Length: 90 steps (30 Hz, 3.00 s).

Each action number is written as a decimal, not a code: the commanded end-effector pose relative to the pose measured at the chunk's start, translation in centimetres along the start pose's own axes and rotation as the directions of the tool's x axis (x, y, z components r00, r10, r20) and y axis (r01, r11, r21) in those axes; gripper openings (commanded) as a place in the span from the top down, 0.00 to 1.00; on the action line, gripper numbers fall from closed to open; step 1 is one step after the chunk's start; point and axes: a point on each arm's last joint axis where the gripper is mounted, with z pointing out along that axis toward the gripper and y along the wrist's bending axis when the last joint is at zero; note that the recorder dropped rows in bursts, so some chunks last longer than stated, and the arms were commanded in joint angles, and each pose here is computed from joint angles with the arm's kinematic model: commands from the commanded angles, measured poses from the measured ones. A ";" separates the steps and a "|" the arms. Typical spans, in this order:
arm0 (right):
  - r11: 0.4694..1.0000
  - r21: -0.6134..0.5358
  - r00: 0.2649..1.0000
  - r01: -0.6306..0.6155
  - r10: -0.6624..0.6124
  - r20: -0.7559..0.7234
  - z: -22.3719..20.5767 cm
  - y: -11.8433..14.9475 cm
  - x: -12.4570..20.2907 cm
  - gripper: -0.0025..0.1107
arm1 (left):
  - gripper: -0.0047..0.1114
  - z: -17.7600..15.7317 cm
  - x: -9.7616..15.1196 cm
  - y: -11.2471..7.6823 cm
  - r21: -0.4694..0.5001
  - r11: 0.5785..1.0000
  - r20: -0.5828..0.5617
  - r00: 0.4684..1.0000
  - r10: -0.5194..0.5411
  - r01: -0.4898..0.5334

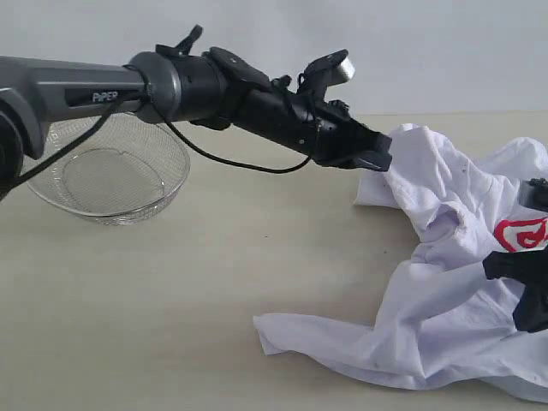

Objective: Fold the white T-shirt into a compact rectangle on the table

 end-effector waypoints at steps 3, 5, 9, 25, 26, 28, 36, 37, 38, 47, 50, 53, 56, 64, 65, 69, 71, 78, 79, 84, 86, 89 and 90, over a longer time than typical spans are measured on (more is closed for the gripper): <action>0.999 0.030 0.997 -0.045 0.043 0.057 1.0 -0.5 1.0 0.96 | 0.90 1.0 -0.8 1.1 -0.181 0.983 0.100 0.995 0.011 0.008; 0.998 0.034 0.996 -0.047 0.044 0.076 1.0 -0.6 0.9 0.96 | 0.84 1.7 -0.3 1.3 -0.145 0.989 0.072 0.997 0.002 0.009; 0.998 0.039 0.994 -0.048 0.044 0.096 1.0 -0.6 0.7 0.96 | 0.59 3.5 0.3 1.8 -0.115 0.986 0.107 0.989 -0.104 0.116; 0.998 0.033 0.995 -0.049 0.045 0.094 1.0 -0.6 0.7 0.96 | 0.45 7.0 2.5 2.6 -0.085 0.959 0.115 0.959 -0.261 0.271; 0.998 0.032 0.994 -0.050 0.047 0.094 1.0 -0.6 0.7 0.96 | 0.45 7.2 2.6 2.5 -0.084 0.959 0.110 0.959 -0.260 0.270; 0.998 0.031 0.994 -0.052 0.049 0.094 1.0 -0.5 0.7 0.96 | 0.45 7.4 2.7 2.4 -0.085 0.959 0.111 0.959 -0.262 0.271; 0.999 0.031 0.995 -0.044 0.041 0.094 1.0 -0.5 0.7 0.96 | 0.53 7.1 1.2 1.2 0.032 0.957 0.139 0.947 -0.289 0.287; 0.999 0.031 0.995 -0.044 0.041 0.094 1.0 -0.5 0.7 0.96 | 0.53 7.0 1.0 1.0 0.043 0.959 0.139 0.949 -0.284 0.281; 0.999 0.030 0.995 -0.044 0.041 0.095 1.0 -0.5 0.7 0.96 | 0.54 6.9 0.6 0.8 0.052 0.961 0.145 0.950 -0.278 0.273; 0.999 0.029 0.995 -0.045 0.042 0.093 1.0 -0.5 0.7 0.96 | 0.64 7.2 0.8 1.1 0.030 0.969 0.133 0.960 -0.248 0.246; 0.999 0.030 0.995 -0.045 0.042 0.095 1.0 -0.5 0.7 0.96 | 0.66 7.4 1.0 0.8 0.036 0.971 0.124 0.963 -0.241 0.238; 0.999 0.030 0.995 -0.045 0.042 0.095 1.0 -0.5 0.7 0.96 | 0.66 7.8 1.3 0.7 0.019 0.978 0.113 0.971 -0.209 0.208; 0.999 0.029 0.994 -0.044 0.041 0.097 1.0 -0.5 0.7 0.96 | 0.74 8.2 1.8 0.7 0.015 0.978 0.102 0.973 -0.207 0.207; 0.999 0.031 0.995 -0.036 0.033 0.099 1.0 -0.5 0.6 0.96 | 0.92 7.0 0.3 -0.8 0.055 0.990 0.109 0.985 -0.134 0.129; 0.999 0.031 0.995 -0.036 0.033 0.099 1.0 -0.5 0.6 0.96 | 0.92 6.6 -0.2 -1.2 0.061 0.992 0.112 0.987 -0.118 0.112; 0.999 0.032 0.994 -0.033 0.030 0.101 1.0 -0.5 0.6 0.96 | 0.92 3.6 -3.0 -3.8 0.055 0.996 0.121 0.991 0.063 -0.070; 0.999 0.032 0.995 -0.029 0.026 0.100 1.0 -0.5 0.6 0.96 | 0.92 2.1 -4.3 -5.2 0.066 0.989 0.123 0.985 0.121 -0.129; 0.999 0.032 0.995 -0.029 0.026 0.101 1.0 -0.5 0.6 0.96 | 0.92 -2.4 -7.5 -8.5 0.030 0.965 0.162 0.954 0.253 -0.261; 0.999 0.032 0.995 -0.026 0.022 0.100 1.0 -0.5 0.6 0.96 | 0.92 -2.9 -7.6 -8.9 0.031 0.962 0.147 0.953 0.263 -0.270; 0.999 0.032 0.995 -0.026 0.023 0.099 1.0 -0.5 0.7 0.96 | 0.92 -4.7 -7.9 -10.1 0.026 0.942 0.078 0.940 0.333 -0.335; 0.999 0.032 0.995 -0.026 0.023 0.099 1.0 -0.5 0.7 0.96 | 0.92 -5.0 -7.8 -10.0 -0.003 0.944 0.027 0.944 0.330 -0.330; 0.999 0.031 0.995 -0.026 0.023 0.095 1.0 -0.5 0.7 0.96 | 0.92 -5.4 -6.9 -9.6 -0.024 0.945 -0.102 0.941 0.324 -0.328; 0.999 0.031 0.995 -0.026 0.023 0.095 1.0 -0.5 0.7 0.96 | 0.92 -5.5 -6.6 -9.6 -0.020 0.943 -0.134 0.935 0.328 -0.333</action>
